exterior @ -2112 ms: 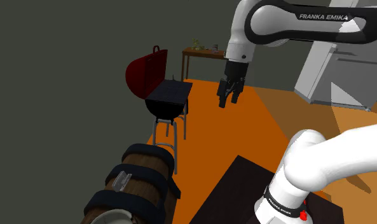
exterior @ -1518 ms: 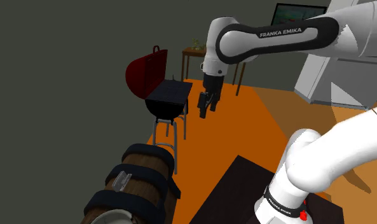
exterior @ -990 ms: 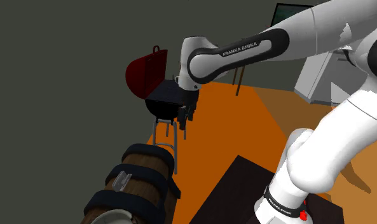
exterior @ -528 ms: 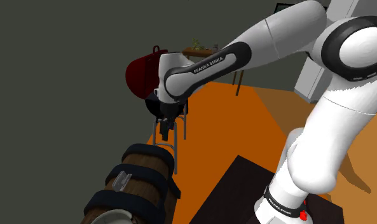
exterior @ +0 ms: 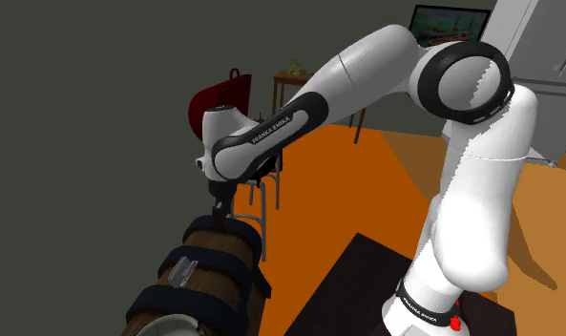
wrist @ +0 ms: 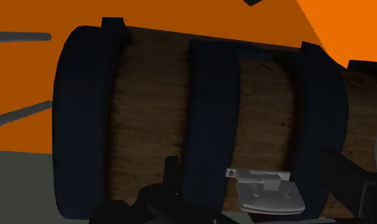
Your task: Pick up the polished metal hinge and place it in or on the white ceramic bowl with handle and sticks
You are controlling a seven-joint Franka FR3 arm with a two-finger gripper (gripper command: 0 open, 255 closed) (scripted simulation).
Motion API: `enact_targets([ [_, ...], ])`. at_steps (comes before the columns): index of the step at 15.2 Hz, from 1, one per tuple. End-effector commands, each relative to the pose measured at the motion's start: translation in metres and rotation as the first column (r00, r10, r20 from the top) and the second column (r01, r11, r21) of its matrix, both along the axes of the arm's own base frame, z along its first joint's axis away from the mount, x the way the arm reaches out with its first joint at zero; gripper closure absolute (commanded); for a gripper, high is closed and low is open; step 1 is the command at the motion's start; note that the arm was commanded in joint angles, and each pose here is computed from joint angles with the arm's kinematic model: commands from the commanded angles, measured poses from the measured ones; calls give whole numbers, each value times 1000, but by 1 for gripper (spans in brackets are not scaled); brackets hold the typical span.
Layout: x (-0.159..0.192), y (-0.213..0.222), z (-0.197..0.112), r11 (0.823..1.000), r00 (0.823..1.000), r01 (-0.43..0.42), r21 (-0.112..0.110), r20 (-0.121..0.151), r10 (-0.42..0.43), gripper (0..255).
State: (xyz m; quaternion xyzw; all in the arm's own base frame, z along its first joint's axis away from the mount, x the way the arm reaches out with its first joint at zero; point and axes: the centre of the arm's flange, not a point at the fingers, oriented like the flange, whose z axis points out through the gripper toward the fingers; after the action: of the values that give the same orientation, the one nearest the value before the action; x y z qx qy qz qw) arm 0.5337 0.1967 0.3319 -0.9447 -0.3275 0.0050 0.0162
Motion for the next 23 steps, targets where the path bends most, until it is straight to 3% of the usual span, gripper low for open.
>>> enact_targets([
  [1, 10, 19, -15, 999, 999, -52, -3, 4, 52, 0],
  [5, 27, 58, -47, 988, 988, -154, -10, 11, 154, 0],
  [11, 44, 115, -91, 956, 956, -291, -21, 20, 292, 0],
  [18, 44, 115, -128, 956, 956, -291, -21, 20, 292, 0],
  [23, 44, 115, -131, 956, 956, -291, -21, 20, 292, 0],
])
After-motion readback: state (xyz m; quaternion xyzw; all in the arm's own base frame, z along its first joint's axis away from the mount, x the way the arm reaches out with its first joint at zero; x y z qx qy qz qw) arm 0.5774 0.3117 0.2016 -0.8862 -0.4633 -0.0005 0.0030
